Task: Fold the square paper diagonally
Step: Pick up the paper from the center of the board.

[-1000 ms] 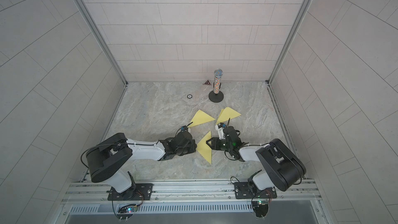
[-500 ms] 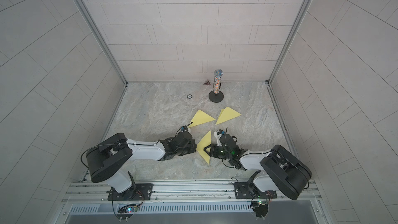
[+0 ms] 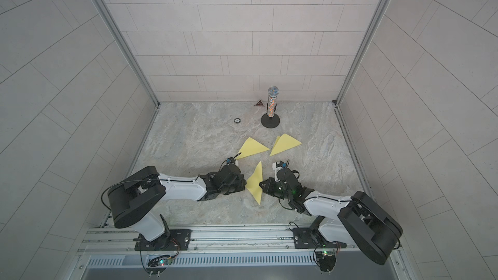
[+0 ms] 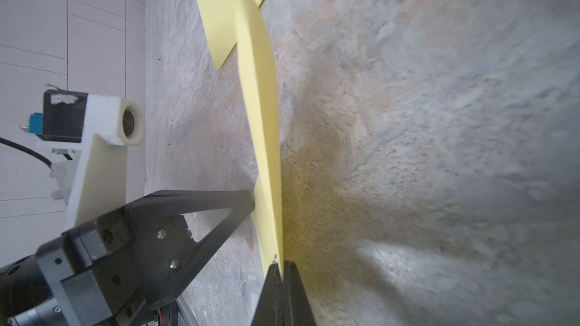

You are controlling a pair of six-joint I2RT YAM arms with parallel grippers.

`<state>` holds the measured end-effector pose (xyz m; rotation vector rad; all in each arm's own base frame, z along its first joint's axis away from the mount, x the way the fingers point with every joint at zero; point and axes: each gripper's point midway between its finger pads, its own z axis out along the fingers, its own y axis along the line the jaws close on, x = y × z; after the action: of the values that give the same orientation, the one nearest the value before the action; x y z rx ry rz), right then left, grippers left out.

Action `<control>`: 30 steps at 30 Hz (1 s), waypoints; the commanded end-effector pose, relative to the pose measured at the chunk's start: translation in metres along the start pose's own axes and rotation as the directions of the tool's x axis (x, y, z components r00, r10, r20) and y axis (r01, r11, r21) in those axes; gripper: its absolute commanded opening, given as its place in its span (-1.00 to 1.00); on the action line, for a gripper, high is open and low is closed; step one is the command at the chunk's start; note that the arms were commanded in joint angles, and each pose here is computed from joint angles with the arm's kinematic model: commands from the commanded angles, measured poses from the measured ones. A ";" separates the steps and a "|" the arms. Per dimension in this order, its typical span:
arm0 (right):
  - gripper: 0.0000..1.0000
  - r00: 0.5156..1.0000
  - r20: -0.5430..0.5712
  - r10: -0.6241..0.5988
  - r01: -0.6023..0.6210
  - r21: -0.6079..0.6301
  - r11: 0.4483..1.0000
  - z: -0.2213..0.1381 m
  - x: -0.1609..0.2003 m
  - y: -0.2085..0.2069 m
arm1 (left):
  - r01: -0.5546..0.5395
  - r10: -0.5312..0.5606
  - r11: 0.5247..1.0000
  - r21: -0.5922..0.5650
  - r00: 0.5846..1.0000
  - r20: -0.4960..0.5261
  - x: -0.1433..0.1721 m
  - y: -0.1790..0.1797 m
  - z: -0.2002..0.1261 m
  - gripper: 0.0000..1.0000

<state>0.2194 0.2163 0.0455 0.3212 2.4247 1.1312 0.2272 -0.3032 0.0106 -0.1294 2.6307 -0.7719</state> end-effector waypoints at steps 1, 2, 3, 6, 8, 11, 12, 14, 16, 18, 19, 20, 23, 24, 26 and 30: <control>-0.77 1.000 0.010 0.006 -0.006 0.005 1.000 0.000 -0.002 0.001 | -0.046 0.005 0.954 -0.297 0.991 -0.137 0.044 0.090 -0.001 -1.00; -0.77 1.000 0.009 0.005 -0.005 0.005 1.000 0.001 -0.002 0.001 | -0.045 0.006 0.955 -0.292 0.991 -0.134 0.044 0.089 -0.001 -1.00; -0.79 1.000 0.009 0.007 -0.007 0.006 1.000 0.001 -0.002 0.001 | -0.046 0.007 0.957 -0.288 0.991 -0.135 0.044 0.088 -0.002 -1.00; -0.93 1.000 0.009 0.006 -0.006 -0.003 1.000 0.001 -0.001 0.003 | -0.054 0.015 0.960 -0.274 0.990 -0.141 0.044 0.085 -0.004 -1.00; -1.00 1.000 0.010 0.000 0.000 -0.009 1.000 0.002 -0.001 0.006 | -0.062 0.024 0.964 -0.258 0.989 -0.147 0.044 0.082 -0.005 -1.00; -1.00 1.000 0.018 0.002 -0.001 -0.017 1.000 0.001 -0.001 0.008 | -0.065 0.033 0.976 -0.210 0.988 -0.154 0.042 0.069 -0.007 -0.93; -1.00 1.000 0.022 0.004 -0.004 -0.018 1.000 0.000 -0.001 0.009 | -0.066 0.038 0.979 -0.193 0.988 -0.150 0.040 0.063 -0.009 -0.86; -1.00 0.999 0.049 0.009 -0.007 -0.022 1.000 -0.003 -0.003 0.010 | -0.076 0.055 0.984 -0.163 0.990 -0.132 0.031 0.050 -0.016 -0.71; -1.00 0.996 0.090 0.011 -0.009 -0.021 1.000 -0.009 -0.009 0.012 | -0.097 0.081 0.981 -0.166 0.992 -0.100 0.020 0.042 -0.029 -0.52; -1.00 0.990 0.144 0.006 -0.005 -0.003 1.000 -0.017 -0.016 0.013 | -0.113 0.105 0.977 -0.181 0.993 -0.051 0.006 0.038 -0.046 -0.27; -1.00 0.983 0.182 0.005 -0.007 0.011 1.000 -0.022 -0.021 0.012 | -0.122 0.119 0.972 -0.201 0.993 -0.027 0.000 0.039 -0.056 -0.11; -1.00 0.975 0.222 0.006 -0.012 0.029 1.000 -0.028 -0.026 0.011 | -0.131 0.134 0.965 -0.226 0.991 0.000 -0.007 0.040 -0.067 0.01; -1.00 0.940 0.337 0.059 -0.071 0.025 0.997 -0.043 -0.042 0.011 | -0.139 0.169 0.944 -0.300 0.983 0.077 -0.025 0.049 -0.097 0.25; -1.00 0.921 0.377 0.096 -0.104 0.001 0.995 -0.048 -0.047 0.012 | -0.134 0.177 0.938 -0.320 0.978 0.110 -0.031 0.054 -0.107 0.29; -1.00 0.881 0.449 0.153 -0.144 -0.053 0.988 -0.056 -0.056 0.019 | -0.114 0.178 0.936 -0.333 0.969 0.169 -0.038 0.059 -0.125 0.32; -1.00 0.736 0.610 0.295 -0.299 -0.099 0.949 -0.070 -0.066 0.011 | -0.060 0.148 0.950 -0.308 0.951 0.272 -0.046 0.067 -0.152 0.33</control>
<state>0.2350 0.1847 0.1171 0.6905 1.9894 1.0576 0.2149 -0.1987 0.1120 -0.1267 2.4470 -0.4501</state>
